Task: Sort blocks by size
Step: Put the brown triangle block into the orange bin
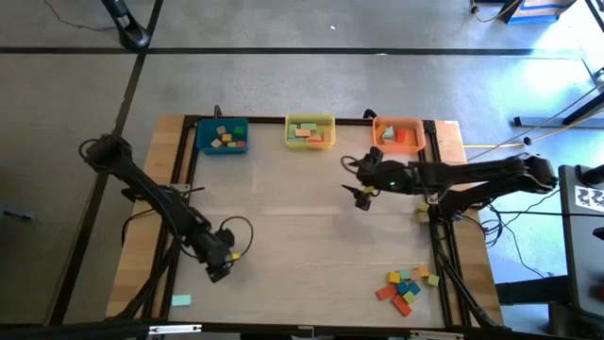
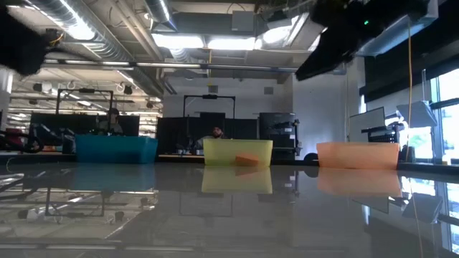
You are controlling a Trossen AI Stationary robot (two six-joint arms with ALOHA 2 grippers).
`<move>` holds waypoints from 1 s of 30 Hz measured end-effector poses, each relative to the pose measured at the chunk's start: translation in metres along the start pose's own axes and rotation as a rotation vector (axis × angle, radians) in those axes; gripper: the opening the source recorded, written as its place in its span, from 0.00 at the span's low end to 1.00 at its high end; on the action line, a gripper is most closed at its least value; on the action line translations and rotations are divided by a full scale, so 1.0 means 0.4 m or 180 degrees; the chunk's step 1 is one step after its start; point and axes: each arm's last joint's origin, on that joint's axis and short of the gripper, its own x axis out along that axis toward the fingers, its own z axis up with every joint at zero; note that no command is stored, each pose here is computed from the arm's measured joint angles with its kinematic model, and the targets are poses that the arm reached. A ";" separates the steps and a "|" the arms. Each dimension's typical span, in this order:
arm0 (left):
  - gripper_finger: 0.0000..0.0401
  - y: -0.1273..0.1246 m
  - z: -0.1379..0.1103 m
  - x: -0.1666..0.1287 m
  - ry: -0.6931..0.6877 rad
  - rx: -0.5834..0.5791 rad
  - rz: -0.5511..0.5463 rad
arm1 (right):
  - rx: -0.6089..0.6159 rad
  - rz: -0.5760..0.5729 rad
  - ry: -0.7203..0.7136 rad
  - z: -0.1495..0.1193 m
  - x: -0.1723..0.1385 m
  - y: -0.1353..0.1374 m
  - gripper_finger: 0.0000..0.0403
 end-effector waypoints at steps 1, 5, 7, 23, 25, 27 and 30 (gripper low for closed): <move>0.29 -0.002 0.008 -0.010 -0.0137 0.0063 -0.0039 | 0.0012 0.0000 -0.0036 0.002 -0.016 -0.005 0.83; 0.29 -0.004 0.042 -0.047 -0.0681 0.0395 -0.0081 | 0.0063 0.0000 -0.0149 0.006 -0.065 -0.023 0.83; 0.29 -0.005 0.062 -0.066 -0.0972 0.0575 -0.0051 | 0.0099 0.0046 -0.0208 0.009 -0.078 -0.026 0.83; 0.31 -0.061 0.234 -0.190 -0.3414 0.1974 -0.0083 | 0.0473 0.0667 -0.0282 0.025 0.005 0.017 0.83; 0.31 -0.067 0.244 -0.205 -0.3615 0.2050 -0.0125 | 0.0379 0.0729 -0.0383 0.032 0.029 0.027 0.83; 0.31 -0.073 0.252 -0.220 -0.3817 0.2071 -0.0171 | 0.0284 0.0842 -0.0585 0.044 0.054 0.039 0.83; 0.31 -0.079 0.267 -0.239 -0.4114 0.2032 -0.0227 | 0.0077 0.1070 -0.0878 0.058 0.086 0.063 0.83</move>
